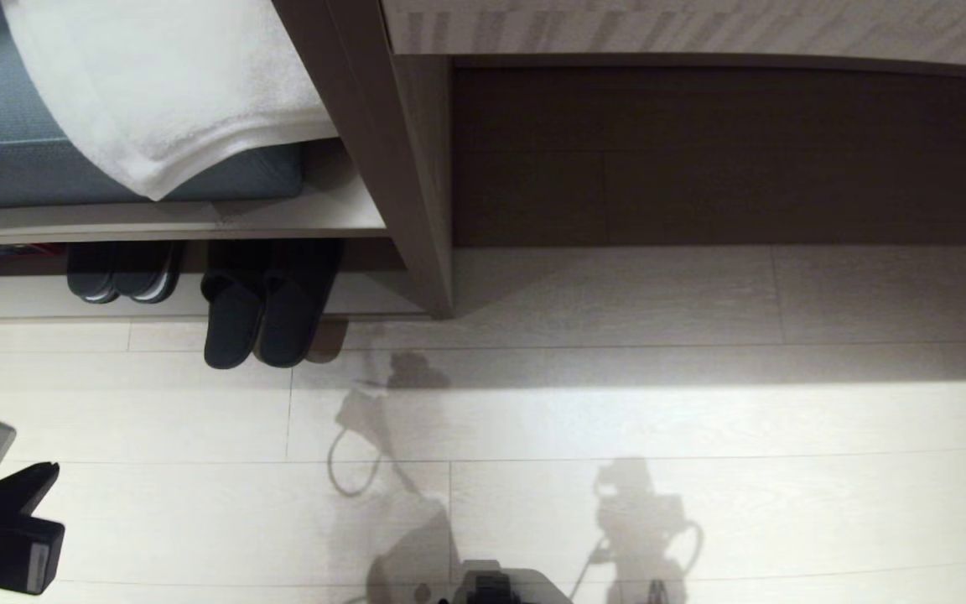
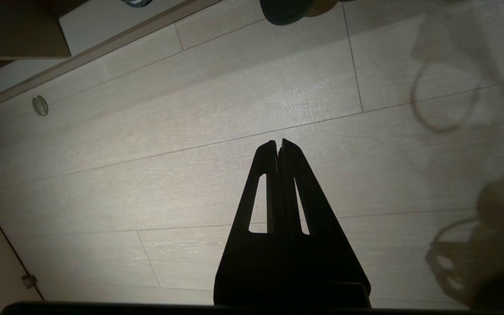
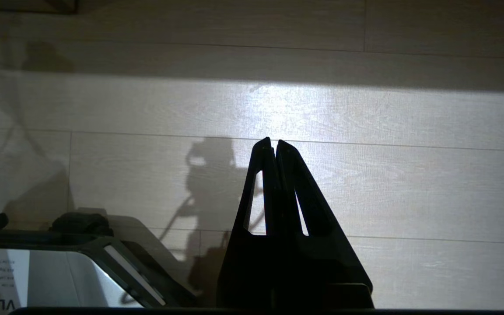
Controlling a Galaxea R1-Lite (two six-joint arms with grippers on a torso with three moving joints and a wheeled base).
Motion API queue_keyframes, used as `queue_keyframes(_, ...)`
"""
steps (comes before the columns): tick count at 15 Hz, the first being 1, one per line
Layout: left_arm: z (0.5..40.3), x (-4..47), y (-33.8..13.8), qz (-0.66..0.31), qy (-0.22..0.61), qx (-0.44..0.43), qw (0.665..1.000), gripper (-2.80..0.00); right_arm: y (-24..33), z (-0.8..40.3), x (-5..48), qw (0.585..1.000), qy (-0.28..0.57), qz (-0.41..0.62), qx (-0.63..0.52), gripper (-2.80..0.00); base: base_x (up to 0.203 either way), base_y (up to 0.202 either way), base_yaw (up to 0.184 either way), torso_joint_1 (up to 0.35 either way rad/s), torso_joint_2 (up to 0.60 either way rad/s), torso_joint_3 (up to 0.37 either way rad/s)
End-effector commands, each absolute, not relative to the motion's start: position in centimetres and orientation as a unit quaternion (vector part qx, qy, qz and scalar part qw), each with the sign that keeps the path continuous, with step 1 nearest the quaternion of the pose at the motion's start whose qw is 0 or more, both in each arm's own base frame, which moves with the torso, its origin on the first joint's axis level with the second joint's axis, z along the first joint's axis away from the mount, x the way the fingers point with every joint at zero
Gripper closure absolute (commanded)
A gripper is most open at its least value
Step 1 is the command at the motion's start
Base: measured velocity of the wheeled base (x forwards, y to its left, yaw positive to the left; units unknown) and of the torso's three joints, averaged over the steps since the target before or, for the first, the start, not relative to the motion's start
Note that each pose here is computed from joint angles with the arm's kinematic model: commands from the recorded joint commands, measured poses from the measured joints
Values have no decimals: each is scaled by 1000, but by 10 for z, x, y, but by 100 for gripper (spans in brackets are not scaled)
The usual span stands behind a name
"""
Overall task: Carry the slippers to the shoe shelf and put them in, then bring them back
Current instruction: Pick up the slippers in the shoe cabinet
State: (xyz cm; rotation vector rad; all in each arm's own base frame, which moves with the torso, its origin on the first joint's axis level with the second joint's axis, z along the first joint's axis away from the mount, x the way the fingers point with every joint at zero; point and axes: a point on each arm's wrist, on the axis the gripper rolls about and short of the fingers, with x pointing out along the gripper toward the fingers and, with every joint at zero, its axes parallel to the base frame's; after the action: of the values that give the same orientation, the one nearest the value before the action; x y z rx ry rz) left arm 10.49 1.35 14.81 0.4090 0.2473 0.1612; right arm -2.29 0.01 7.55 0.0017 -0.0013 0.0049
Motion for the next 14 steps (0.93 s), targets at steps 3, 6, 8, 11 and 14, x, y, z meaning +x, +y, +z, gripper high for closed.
queue_keyframes(3,131,38,5,77,39,187,979,0,0,75,-23,1000,-1,2,1,0,0,0,0,0,0,0)
queue_keyframes(6,112,13,3,68,35,151,986,0,0,75,-23,1000,-1,2,1,0,0,0,0,0,0,0)
queue_keyframes(8,103,0,2,66,21,119,990,0,0,75,-23,1000,-1,3,1,0,0,0,0,0,0,0)
queue_keyframes(11,97,-8,2,56,-4,61,997,0,0,75,-23,1000,-1,3,1,0,0,0,0,0,0,0)
queue_keyframes(14,88,-20,1,26,-37,56,997,0,0,75,-23,1000,-1,2,1,0,0,0,0,0,0,0)
